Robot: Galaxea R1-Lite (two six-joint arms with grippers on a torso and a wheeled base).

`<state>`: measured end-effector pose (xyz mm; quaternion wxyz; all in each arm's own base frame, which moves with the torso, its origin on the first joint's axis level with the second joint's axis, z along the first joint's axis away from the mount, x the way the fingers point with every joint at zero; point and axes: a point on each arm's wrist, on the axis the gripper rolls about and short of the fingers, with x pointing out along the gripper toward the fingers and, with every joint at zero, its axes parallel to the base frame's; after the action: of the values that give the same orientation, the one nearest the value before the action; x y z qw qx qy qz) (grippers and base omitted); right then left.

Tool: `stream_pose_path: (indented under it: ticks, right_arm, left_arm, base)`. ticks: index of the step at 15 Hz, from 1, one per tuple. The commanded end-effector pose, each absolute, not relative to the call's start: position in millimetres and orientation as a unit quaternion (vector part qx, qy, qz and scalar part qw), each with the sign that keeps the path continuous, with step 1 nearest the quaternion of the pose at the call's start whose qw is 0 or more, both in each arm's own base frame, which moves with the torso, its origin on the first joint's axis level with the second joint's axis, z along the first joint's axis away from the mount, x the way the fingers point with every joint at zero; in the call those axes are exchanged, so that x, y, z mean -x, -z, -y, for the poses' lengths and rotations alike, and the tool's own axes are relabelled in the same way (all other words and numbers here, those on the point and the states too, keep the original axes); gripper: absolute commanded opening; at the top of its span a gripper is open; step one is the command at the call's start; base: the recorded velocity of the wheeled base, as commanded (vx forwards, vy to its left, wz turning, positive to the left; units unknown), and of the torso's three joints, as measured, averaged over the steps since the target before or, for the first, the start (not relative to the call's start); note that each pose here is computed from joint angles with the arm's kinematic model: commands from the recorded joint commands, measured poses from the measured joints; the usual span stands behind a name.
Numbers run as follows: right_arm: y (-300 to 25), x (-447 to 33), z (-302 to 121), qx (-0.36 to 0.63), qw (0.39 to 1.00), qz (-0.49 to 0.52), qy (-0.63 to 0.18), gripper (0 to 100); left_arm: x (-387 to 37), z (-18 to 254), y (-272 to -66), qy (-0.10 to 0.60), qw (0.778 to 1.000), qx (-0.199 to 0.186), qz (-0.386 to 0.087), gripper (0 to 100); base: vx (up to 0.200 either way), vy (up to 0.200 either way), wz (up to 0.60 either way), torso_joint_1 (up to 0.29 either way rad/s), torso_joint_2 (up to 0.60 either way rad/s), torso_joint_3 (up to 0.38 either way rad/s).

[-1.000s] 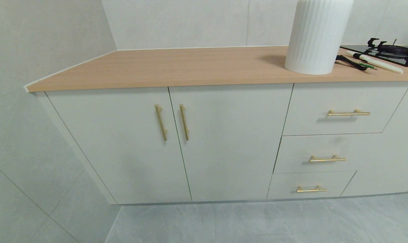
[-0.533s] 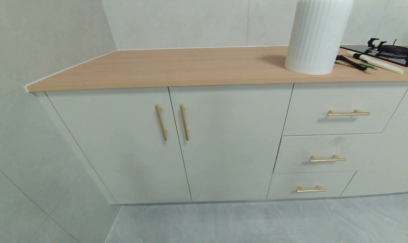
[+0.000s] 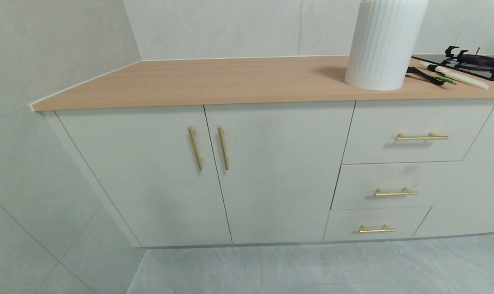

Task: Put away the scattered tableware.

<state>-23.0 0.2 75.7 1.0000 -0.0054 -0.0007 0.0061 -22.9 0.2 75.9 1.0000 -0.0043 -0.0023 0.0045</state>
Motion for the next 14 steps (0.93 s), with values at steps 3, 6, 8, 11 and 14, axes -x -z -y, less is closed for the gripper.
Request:
stream_pose_path:
  ticks: [3,6,8,11,14]
  right_arm:
    - [-75.7,22.9,-0.2,0.005,1.000,0.000,-0.006,100]
    - [-75.7,22.9,-0.2,0.005,1.000,0.000,-0.007,100]
    - [-75.6,22.9,-0.2,0.006,1.000,-0.001,-0.006,100]
    - [-75.6,22.9,-0.2,0.006,1.000,-0.001,-0.006,100]
    - [-75.7,22.9,-0.2,0.006,1.000,0.000,-0.007,100]
  left_arm:
    - [22.8,-0.2,-75.8,-0.005,1.000,0.005,0.002,100]
    - [22.8,-0.2,-75.8,-0.005,1.000,0.005,0.002,100]
    - [22.8,-0.2,-75.8,-0.005,1.000,0.005,0.002,100]
    - [22.8,-0.2,-75.8,-0.005,1.000,0.005,0.002,100]
    - [22.8,-0.2,-75.8,-0.005,1.000,0.005,0.002,100]
  base:
    - [0.000,-0.200,0.00,0.004,0.01,0.002]
    - [0.000,-0.200,0.00,0.007,0.00,-0.001]
    - [0.000,-0.200,0.00,0.005,0.00,0.005]
    - [0.000,-0.200,0.00,0.004,0.00,0.004]
    - [0.000,-0.200,0.00,0.004,0.00,0.001]
